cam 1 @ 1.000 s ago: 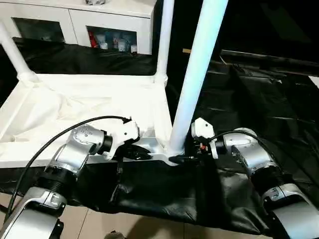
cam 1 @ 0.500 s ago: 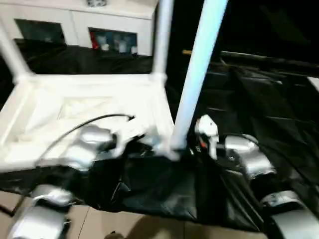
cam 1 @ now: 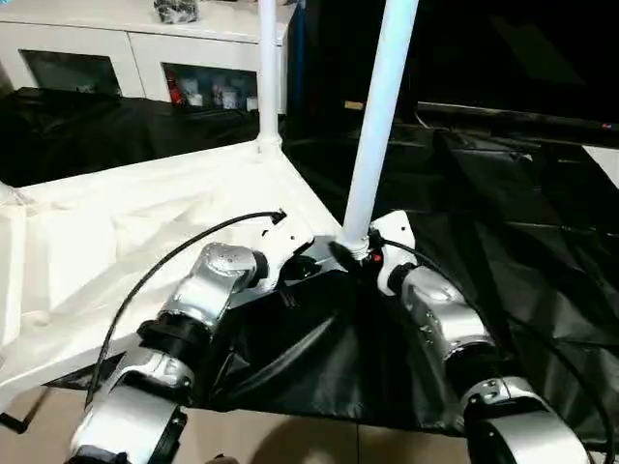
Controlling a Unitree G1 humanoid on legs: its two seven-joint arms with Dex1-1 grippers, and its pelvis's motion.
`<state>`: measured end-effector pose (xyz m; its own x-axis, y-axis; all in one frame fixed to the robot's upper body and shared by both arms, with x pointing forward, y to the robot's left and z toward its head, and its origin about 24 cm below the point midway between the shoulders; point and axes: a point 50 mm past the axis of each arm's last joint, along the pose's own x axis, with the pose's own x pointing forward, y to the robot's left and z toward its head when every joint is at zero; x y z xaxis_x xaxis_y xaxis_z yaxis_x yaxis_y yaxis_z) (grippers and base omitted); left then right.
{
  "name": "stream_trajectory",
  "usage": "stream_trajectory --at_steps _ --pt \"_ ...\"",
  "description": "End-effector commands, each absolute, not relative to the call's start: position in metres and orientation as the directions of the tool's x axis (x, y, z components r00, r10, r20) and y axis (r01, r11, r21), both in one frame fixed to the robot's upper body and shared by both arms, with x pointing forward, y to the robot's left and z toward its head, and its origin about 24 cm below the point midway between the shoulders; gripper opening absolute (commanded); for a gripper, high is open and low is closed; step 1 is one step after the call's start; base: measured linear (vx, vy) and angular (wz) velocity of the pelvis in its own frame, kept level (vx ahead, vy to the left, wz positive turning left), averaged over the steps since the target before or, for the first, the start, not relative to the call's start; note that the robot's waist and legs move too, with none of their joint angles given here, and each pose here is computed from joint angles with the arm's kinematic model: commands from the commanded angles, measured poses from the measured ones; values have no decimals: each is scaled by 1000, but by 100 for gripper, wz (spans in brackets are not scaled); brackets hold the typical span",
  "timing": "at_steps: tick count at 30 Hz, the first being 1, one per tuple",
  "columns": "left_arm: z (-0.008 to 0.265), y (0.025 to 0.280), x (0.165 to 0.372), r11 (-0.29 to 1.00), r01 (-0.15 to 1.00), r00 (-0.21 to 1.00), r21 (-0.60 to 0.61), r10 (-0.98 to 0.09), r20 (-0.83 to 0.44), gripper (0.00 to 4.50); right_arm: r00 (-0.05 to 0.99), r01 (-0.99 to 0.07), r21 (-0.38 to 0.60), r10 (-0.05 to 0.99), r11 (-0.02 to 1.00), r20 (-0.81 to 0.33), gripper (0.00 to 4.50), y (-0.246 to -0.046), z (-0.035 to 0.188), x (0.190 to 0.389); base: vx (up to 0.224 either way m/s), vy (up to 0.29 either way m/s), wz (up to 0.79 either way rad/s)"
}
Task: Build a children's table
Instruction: Rotate leg to tighten
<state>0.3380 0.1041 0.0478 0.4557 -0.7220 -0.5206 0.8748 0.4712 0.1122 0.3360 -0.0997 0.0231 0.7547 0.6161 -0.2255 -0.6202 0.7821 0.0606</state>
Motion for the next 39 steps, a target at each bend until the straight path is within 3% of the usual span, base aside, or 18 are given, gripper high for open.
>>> stream_trajectory --at_steps 1,2,6,8,11,20,23,34,37,39 --pt "52 89 333 404 909 404 103 -793 -457 0 531 -836 44 826 547 -188 392 -58 33 323 0 0 0" --pt "53 96 328 361 929 357 81 -818 -451 0 474 -871 23 853 490 -219 392 -70 33 322 0 0 0" --pt "54 103 326 322 943 322 80 -833 -450 0 419 -901 8 873 434 -249 392 -81 33 321 0 0 0" --pt "58 113 325 302 950 302 72 -841 -449 0 310 -946 0 905 324 -291 392 -96 34 317 0 0 0" --pt "61 121 320 233 971 228 46 -863 -451 0 226 -971 2 918 240 -327 392 -110 38 316 0 0 0" --pt "60 132 307 89 996 70 -15 -868 -492 0 97 -995 -1 936 103 -338 392 -117 48 315 0 0 0" --pt "61 134 306 78 997 57 -21 -867 -495 0 68 -997 9 939 75 -336 392 -115 48 313 0 0 0" --pt "61 138 307 79 997 59 -20 -864 -500 0 37 -998 30 942 50 -333 301 -115 45 309 0 0 0" --pt "60 138 307 94 995 74 -16 -866 -494 0 49 -997 38 945 65 -324 279 -115 43 308 0 0 0" --pt "59 134 311 149 989 133 4 -870 -475 0 116 -990 40 946 134 -302 276 -112 37 307 0 0 0"
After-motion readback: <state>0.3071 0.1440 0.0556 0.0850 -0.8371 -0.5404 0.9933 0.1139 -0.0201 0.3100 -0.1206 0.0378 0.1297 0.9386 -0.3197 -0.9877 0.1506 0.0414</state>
